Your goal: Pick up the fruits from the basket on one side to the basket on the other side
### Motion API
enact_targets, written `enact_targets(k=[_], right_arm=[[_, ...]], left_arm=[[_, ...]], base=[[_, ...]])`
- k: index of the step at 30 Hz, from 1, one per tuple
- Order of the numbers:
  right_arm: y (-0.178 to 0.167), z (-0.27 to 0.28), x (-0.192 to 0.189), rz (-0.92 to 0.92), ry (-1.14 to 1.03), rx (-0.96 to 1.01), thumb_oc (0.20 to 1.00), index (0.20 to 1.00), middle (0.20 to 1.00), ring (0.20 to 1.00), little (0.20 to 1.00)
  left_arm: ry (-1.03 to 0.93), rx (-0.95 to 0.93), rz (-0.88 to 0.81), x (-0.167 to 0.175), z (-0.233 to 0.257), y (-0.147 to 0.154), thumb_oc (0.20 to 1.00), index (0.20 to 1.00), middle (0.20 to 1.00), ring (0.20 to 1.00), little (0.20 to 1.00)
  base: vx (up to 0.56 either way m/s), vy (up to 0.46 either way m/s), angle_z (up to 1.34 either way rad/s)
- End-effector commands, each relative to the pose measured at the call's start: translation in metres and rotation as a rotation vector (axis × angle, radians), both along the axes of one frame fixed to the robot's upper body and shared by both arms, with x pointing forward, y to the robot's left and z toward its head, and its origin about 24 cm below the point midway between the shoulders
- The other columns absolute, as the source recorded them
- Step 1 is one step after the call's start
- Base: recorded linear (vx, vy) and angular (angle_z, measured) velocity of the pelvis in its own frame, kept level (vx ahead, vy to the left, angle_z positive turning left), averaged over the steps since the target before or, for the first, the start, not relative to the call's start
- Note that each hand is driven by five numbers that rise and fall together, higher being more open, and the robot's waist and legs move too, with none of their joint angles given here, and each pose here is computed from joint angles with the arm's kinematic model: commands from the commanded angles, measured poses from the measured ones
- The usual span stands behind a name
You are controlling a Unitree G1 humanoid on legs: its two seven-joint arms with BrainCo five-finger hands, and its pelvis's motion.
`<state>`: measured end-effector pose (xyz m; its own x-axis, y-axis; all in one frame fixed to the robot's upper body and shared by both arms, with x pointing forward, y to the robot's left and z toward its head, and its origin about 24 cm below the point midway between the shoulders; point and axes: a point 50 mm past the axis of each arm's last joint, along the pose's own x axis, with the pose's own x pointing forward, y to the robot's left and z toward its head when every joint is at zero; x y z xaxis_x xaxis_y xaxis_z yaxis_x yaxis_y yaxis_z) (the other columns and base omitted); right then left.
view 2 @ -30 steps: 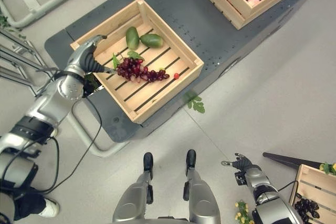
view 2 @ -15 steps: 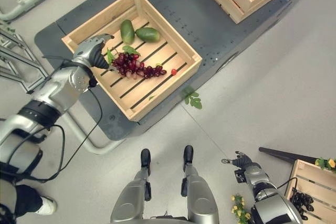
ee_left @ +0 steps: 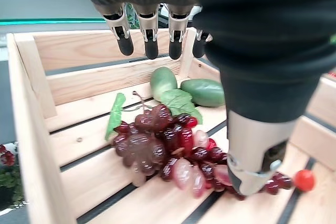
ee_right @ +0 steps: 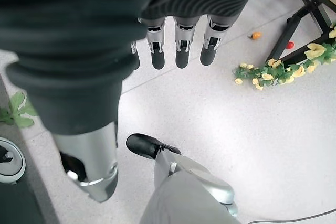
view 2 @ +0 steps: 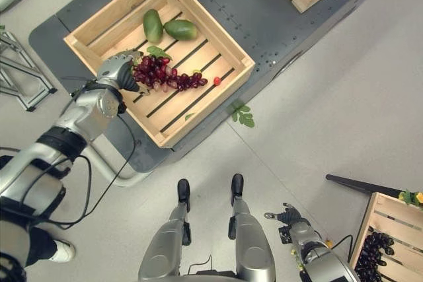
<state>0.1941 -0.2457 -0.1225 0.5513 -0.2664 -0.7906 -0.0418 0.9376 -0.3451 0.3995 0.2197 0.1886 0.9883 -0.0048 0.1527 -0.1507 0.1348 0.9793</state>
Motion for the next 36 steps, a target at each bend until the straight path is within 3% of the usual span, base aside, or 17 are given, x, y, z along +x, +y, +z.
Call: enact_targets(k=[1, 16, 24, 36], right_arm=[[-0.008, -0.002, -0.010, -0.033, 0.002, -0.011, 1.000, 1.000, 1.000, 1.000, 1.000], [-0.001, 0.002, 0.000, -0.043, -0.067, 0.006, 1.000, 1.000, 1.000, 1.000, 1.000], [0.005, 0.004, 0.005, -0.031, -0.099, 0.010, 1.000, 1.000, 1.000, 1.000, 1.000], [0.009, 0.006, 0.008, -0.036, -0.142, 0.015, 1.000, 1.000, 1.000, 1.000, 1.000]], left_arm=[[-0.155, 0.049, 0.035, 0.007, 0.050, 0.003, 1.000, 1.000, 1.000, 1.000, 1.000], [-0.221, 0.071, 0.000, 0.016, 0.070, -0.025, 1.000, 1.000, 1.000, 1.000, 1.000], [-0.275, -0.005, 0.050, 0.018, 0.078, -0.022, 1.000, 1.000, 1.000, 1.000, 1.000], [-0.259, 0.139, 0.157, 0.021, 0.081, -0.010, 1.000, 1.000, 1.000, 1.000, 1.000]], base=[[0.00, 0.013, -0.04], [0.00, 0.006, -0.04], [0.00, 0.002, -0.03], [0.00, 0.001, -0.03]])
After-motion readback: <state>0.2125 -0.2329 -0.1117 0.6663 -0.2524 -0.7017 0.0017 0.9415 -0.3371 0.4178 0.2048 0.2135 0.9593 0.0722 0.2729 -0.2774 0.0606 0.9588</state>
